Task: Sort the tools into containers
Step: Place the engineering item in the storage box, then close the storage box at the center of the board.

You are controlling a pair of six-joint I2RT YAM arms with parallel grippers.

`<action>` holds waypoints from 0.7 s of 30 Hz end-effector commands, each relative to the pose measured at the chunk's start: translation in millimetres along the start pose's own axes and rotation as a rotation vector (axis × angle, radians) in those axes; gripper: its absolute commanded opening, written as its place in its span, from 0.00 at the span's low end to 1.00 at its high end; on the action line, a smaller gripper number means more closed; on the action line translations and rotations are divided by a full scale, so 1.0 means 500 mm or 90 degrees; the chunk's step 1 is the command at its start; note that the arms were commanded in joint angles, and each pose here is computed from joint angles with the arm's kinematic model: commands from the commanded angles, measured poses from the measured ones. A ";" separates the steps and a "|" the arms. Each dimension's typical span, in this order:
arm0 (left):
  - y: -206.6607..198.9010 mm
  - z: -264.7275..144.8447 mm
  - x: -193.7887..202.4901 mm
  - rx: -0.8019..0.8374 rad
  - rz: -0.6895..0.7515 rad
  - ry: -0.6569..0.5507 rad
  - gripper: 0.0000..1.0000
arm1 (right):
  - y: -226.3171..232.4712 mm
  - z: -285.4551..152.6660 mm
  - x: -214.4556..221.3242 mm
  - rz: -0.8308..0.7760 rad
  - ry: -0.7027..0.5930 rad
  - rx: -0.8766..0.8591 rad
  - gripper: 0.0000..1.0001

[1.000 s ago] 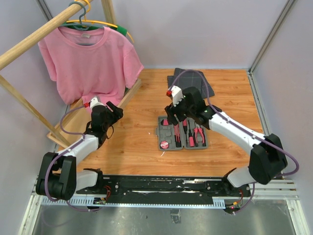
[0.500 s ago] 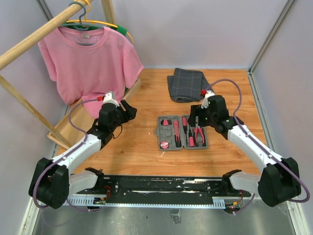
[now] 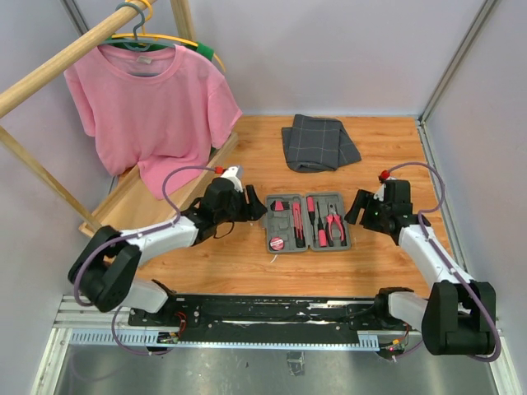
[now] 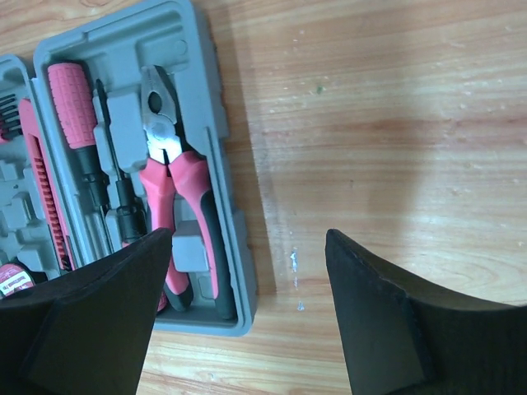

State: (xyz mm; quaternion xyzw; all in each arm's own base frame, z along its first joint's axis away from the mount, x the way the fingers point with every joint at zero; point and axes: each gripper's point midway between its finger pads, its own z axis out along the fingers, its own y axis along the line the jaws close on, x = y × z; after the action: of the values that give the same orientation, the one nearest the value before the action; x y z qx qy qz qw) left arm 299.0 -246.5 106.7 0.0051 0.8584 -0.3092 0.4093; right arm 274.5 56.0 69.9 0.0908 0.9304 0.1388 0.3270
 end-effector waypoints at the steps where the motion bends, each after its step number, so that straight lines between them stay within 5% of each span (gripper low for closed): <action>1: -0.037 0.041 0.016 0.040 0.032 0.029 0.59 | -0.004 -0.006 -0.005 0.046 -0.013 -0.031 0.76; 21: 0.007 0.077 0.093 0.015 0.032 0.101 0.41 | -0.013 -0.001 0.011 0.072 -0.002 -0.049 0.76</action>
State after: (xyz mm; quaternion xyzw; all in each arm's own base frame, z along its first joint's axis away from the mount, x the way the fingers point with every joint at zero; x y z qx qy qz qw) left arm 293.2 -268.7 53.3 0.0455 0.8884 -0.3004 0.3442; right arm 271.2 53.7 68.9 0.1192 0.9188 0.1879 0.3261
